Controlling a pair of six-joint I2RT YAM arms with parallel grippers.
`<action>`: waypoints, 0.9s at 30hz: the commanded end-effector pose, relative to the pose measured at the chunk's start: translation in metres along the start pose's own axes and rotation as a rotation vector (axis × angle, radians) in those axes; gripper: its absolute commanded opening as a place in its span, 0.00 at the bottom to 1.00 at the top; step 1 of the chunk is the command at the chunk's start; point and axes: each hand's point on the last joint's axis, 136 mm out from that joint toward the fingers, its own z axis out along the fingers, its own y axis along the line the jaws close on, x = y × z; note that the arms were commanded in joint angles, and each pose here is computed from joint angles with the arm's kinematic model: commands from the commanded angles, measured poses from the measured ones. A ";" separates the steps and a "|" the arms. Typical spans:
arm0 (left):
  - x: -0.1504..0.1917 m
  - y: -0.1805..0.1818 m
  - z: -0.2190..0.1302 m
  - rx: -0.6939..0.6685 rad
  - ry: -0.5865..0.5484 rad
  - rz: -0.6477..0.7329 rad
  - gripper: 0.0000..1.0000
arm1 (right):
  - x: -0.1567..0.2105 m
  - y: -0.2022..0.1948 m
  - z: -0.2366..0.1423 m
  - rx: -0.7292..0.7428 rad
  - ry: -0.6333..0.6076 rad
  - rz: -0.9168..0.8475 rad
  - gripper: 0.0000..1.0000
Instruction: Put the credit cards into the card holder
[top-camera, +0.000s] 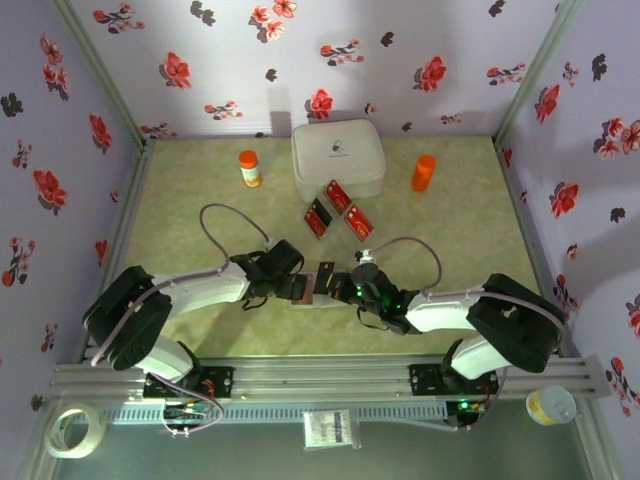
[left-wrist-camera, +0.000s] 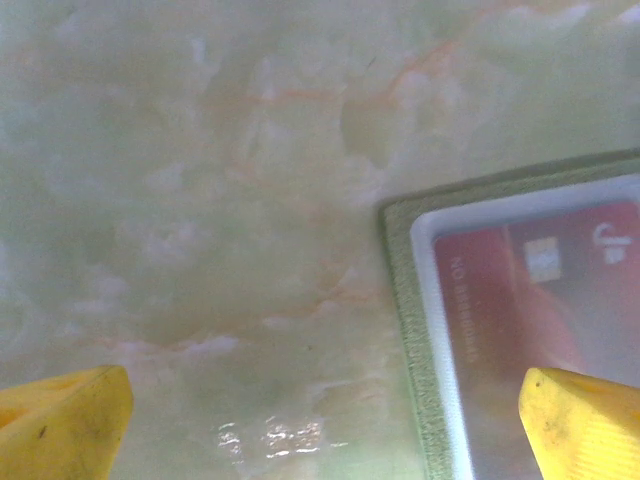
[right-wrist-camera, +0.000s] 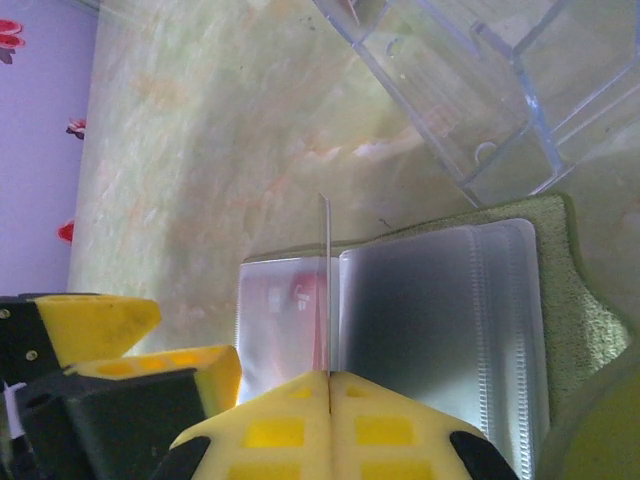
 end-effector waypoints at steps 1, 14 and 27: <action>-0.008 -0.008 -0.004 0.017 -0.007 0.038 1.00 | 0.004 -0.009 0.000 0.026 -0.005 0.005 0.00; 0.011 -0.008 0.014 0.019 0.038 0.074 1.00 | 0.005 -0.009 0.000 0.023 -0.003 0.007 0.00; 0.029 0.007 0.020 -0.039 0.079 0.041 1.00 | 0.009 -0.012 -0.001 0.018 0.006 0.013 0.00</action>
